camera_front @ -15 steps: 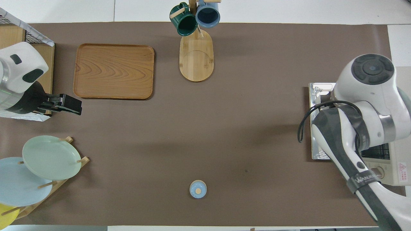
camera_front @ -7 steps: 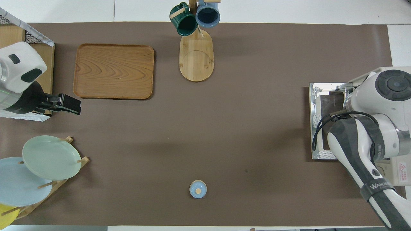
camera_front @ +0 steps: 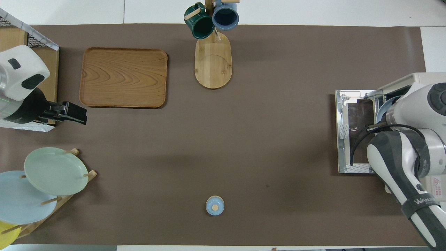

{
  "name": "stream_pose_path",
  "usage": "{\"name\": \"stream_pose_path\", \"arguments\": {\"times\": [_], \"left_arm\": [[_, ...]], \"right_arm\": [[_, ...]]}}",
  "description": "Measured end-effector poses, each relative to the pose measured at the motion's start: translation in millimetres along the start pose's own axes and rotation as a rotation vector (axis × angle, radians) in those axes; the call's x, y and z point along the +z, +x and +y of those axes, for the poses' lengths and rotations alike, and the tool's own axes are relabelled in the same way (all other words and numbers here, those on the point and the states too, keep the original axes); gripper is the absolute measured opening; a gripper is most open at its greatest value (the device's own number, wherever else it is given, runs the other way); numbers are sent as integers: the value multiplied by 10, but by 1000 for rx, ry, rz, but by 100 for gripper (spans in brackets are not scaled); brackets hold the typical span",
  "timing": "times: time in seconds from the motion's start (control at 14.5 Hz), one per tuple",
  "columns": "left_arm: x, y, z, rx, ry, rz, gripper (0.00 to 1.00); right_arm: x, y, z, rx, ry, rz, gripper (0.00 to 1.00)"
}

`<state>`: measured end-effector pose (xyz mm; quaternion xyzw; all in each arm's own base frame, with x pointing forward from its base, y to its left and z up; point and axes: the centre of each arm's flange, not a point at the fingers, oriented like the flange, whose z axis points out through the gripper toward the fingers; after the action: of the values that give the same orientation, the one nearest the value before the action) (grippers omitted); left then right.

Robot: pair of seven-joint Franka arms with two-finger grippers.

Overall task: Put eggplant into oven
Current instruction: 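Carry the plate with the eggplant into the oven with the right gripper, then push the oven door shut with the right gripper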

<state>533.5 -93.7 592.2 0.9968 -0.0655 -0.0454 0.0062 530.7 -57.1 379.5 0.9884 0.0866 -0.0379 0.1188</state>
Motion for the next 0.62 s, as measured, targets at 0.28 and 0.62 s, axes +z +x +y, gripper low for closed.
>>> {"name": "stream_pose_path", "arguments": {"times": [0.28, 0.62], "left_arm": [[-2, 0, 0, 0, 0, 0, 100], [-2, 0, 0, 0, 0, 0, 100]], "right_arm": [[-207, 99, -94, 8, 59, 28, 25], [-509, 316, -870, -8, 94, 101, 4]]}}
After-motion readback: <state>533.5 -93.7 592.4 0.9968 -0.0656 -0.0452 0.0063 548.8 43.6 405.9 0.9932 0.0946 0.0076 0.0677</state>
